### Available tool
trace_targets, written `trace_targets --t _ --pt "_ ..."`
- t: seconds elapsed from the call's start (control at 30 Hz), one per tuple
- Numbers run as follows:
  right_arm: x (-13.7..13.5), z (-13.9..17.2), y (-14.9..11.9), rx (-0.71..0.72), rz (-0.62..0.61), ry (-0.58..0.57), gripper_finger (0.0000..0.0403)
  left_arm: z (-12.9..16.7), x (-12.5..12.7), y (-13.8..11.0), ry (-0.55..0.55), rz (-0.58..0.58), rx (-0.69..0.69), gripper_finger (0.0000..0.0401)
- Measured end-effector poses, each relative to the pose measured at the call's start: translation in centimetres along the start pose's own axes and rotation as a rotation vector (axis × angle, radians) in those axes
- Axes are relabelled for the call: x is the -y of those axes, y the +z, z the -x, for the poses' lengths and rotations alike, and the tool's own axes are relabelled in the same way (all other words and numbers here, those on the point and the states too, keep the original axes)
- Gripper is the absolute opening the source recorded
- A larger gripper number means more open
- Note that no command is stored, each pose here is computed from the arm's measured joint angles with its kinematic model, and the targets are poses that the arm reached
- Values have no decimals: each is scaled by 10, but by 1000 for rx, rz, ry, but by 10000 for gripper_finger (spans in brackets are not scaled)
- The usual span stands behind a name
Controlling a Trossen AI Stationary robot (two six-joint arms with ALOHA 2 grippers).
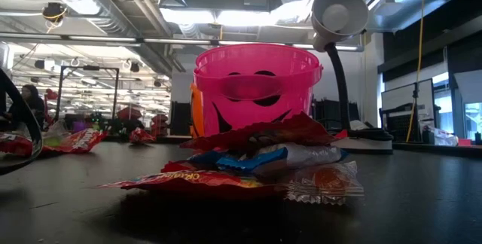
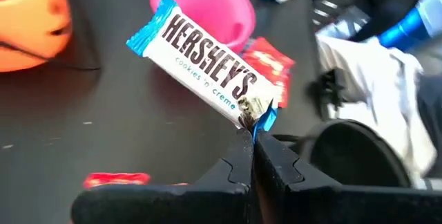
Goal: Sort candy
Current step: Put the white chocolate into the black bucket
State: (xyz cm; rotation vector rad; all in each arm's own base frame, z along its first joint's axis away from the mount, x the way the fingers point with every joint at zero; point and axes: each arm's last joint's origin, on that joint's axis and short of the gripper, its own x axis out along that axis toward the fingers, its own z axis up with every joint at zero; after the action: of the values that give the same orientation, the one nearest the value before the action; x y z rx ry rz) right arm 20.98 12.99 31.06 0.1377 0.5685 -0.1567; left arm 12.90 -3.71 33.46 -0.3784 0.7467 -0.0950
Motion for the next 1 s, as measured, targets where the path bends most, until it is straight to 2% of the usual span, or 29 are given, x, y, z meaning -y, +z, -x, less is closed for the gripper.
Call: trace_targets --t 0.2,0.37,0.53,0.67,0.8,1.0 --pt "0 0 0 0 0 0 131 -23 54 11 -96 -51 -147 0" --pt "0 0 0 0 0 0 131 -42 105 7 -153 -82 -268 0" --pt "0 0 0 0 0 0 131 -51 145 -3 -125 -65 -340 0" --pt "0 0 0 0 0 0 131 -61 159 -17 -57 -13 -400 0" --pt "0 0 0 0 1 0 131 -65 161 -24 -9 50 -435 0" --pt "-1 0 0 -17 3 27 131 -66 162 -23 -2 79 -430 16"
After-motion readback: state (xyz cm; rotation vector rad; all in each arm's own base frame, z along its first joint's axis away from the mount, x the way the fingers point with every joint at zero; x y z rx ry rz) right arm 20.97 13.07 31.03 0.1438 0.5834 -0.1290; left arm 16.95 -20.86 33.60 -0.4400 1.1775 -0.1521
